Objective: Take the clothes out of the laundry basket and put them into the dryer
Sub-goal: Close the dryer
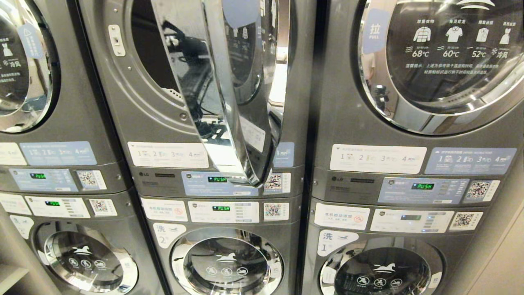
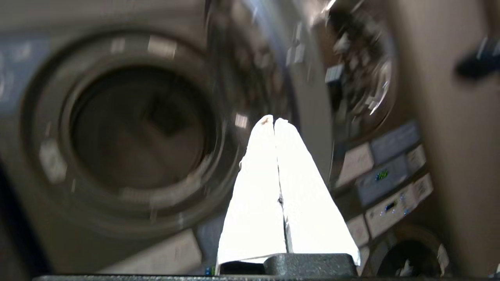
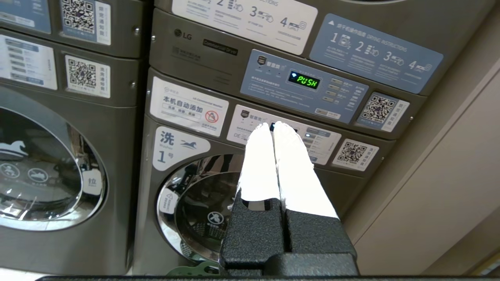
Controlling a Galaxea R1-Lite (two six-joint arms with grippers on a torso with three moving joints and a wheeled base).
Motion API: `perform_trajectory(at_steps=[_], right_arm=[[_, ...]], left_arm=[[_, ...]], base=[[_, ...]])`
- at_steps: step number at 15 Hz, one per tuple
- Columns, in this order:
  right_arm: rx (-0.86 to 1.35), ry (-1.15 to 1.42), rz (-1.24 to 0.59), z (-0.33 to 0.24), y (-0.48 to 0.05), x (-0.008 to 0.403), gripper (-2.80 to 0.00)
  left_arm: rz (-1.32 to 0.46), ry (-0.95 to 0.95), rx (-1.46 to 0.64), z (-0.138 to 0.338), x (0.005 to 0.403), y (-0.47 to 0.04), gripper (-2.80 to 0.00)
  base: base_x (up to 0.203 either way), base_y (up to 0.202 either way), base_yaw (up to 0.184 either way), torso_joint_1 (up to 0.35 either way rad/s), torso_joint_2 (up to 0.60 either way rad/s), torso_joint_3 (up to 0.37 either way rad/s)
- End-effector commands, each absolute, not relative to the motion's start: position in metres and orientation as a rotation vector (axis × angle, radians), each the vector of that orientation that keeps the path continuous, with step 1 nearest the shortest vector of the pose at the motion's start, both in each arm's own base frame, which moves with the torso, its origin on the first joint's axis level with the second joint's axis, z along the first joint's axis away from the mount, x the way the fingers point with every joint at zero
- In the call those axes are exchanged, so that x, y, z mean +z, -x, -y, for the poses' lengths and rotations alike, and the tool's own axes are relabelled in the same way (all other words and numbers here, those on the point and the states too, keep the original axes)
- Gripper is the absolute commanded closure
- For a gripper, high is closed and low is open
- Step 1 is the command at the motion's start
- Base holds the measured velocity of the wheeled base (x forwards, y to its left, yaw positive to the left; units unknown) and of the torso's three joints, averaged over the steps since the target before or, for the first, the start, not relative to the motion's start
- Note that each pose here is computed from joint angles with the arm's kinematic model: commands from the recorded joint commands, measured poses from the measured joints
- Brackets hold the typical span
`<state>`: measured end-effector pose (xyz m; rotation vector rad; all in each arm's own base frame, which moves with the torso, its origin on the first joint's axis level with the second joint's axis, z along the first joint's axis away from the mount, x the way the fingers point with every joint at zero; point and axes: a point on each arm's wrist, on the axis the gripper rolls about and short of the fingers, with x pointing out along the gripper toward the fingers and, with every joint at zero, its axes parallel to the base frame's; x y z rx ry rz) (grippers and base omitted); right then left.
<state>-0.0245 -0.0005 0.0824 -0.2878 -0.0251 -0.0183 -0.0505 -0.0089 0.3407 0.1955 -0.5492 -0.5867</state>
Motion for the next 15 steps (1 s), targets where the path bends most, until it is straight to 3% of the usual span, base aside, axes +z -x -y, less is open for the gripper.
perform_trajectory(at_steps=[1,3,5,11,15], right_arm=[[-0.018,0.291,0.027,0.000,0.025,0.083,0.00],[-0.018,0.293,0.025,0.000,0.025,0.083,0.00],[-0.018,0.291,0.025,0.000,0.025,0.083,0.00],[-0.018,0.291,0.027,0.000,0.025,0.083,0.00],[-0.018,0.290,0.027,0.000,0.025,0.083,0.00]], left_arm=[[0.532,-0.160,-0.808,0.021,0.434,-0.035,0.00],[0.519,-0.094,-1.119,0.049,0.463,-0.066,0.00],[0.472,-0.093,-1.302,0.091,0.466,-0.097,0.00],[0.444,-0.117,-1.102,0.170,0.458,-0.094,0.00],[0.464,-0.132,-0.970,0.166,0.466,-0.091,0.00]], base=[[0.000,0.000,0.000,0.000,0.00,0.000],[0.000,0.000,0.000,0.000,0.00,0.000],[0.000,0.000,0.000,0.000,0.00,0.000],[0.000,0.000,0.000,0.000,0.00,0.000],[0.000,0.000,0.000,0.000,0.00,0.000]])
